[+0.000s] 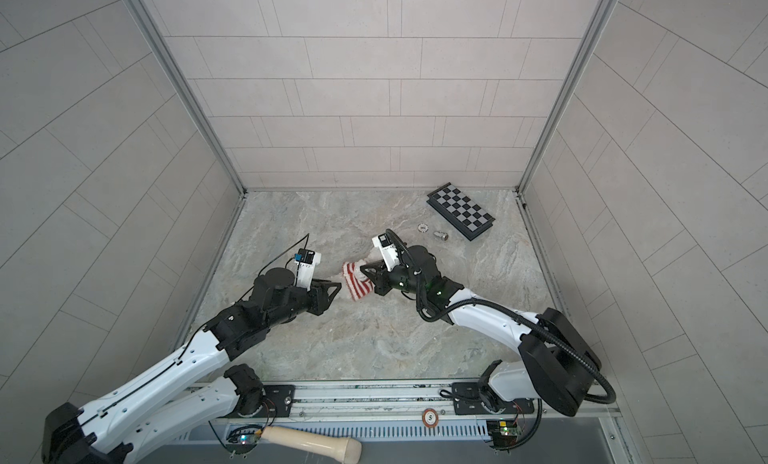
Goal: Dress the teddy bear
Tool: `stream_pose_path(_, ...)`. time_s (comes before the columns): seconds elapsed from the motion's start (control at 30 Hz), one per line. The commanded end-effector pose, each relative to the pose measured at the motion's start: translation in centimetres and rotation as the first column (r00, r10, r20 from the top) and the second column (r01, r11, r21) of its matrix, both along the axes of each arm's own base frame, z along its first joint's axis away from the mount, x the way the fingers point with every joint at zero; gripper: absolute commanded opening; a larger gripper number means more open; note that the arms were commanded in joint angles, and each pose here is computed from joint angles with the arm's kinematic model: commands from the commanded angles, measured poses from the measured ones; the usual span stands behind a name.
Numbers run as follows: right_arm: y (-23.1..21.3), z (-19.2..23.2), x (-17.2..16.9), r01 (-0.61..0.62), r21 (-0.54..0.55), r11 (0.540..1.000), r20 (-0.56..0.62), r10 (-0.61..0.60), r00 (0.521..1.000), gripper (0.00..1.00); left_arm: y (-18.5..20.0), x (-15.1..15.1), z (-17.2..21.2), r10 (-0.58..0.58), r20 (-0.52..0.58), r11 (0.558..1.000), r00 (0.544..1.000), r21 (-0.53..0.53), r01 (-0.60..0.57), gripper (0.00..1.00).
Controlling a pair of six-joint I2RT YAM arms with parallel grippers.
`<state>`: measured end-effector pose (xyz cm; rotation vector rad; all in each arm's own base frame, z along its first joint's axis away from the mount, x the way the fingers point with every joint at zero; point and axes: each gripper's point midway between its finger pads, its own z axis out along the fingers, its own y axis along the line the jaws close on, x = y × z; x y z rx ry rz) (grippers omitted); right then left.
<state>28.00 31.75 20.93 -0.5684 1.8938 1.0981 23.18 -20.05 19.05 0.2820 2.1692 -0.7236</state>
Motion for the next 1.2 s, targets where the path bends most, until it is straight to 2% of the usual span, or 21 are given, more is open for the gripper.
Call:
stream_pose_path(0.0, 0.1, 0.9, -1.4, -0.057, 0.048, 0.997, 0.034, 0.055, 0.998, 0.00, 0.6, 0.7, 1.5, 0.016, 0.045, 0.999, 0.999, 0.028, -0.017, 0.41)
stream_pose_path(0.2, -3.5, -4.5, -3.3, 0.018, -0.108, 0.994, -0.070, -0.025, 0.997, 0.00, -0.3, 1.7, 0.8, -0.017, 0.013, 0.999, 1.000, 0.050, 0.017, 0.42)
stream_pose_path(0.33, -6.0, -7.1, -4.0, 0.088, -0.175, 0.981, -0.112, -0.108, 0.988, 0.00, -2.3, 2.2, 0.3, -0.079, -0.015, 0.997, 0.997, 0.018, 0.079, 0.46)
stream_pose_path(0.47, -9.3, -9.5, -4.5, 0.195, -0.268, 0.943, -0.130, -0.236, 0.963, 0.00, -4.4, 2.6, -1.5, -0.133, -0.076, 0.991, 0.988, 0.024, 0.135, 0.48)
stream_pose_path(0.63, -12.8, -11.2, -4.7, 0.305, -0.327, 0.895, -0.163, -0.371, 0.914, 0.01, -6.5, 2.0, -4.6, -0.183, -0.149, 0.979, 0.972, 0.058, 0.194, 0.49)
stream_pose_path(0.8, -14.5, -12.7, -4.6, 0.343, -0.371, 0.863, -0.206, -0.436, 0.876, 0.10, -9.1, 0.2, -6.8, -0.249, -0.196, 0.961, 0.949, 0.073, 0.267, 0.50)
stream_pose_path(0.97, -16.2, -14.0, -4.3, 0.382, -0.425, 0.821, -0.249, -0.512, 0.822, 0.23, -10.8, -1.6, -8.9, -0.281, -0.243, 0.951, 0.928, 0.062, 0.304, 0.49)
stream_pose_path(1.17, -16.8, -9.7, -3.2, 0.417, -0.440, 0.796, -0.149, -0.522, 0.840, 0.41, -11.7, -3.0, -9.9, -0.294, -0.264, 0.949, 0.919, 0.036, 0.314, 0.47)
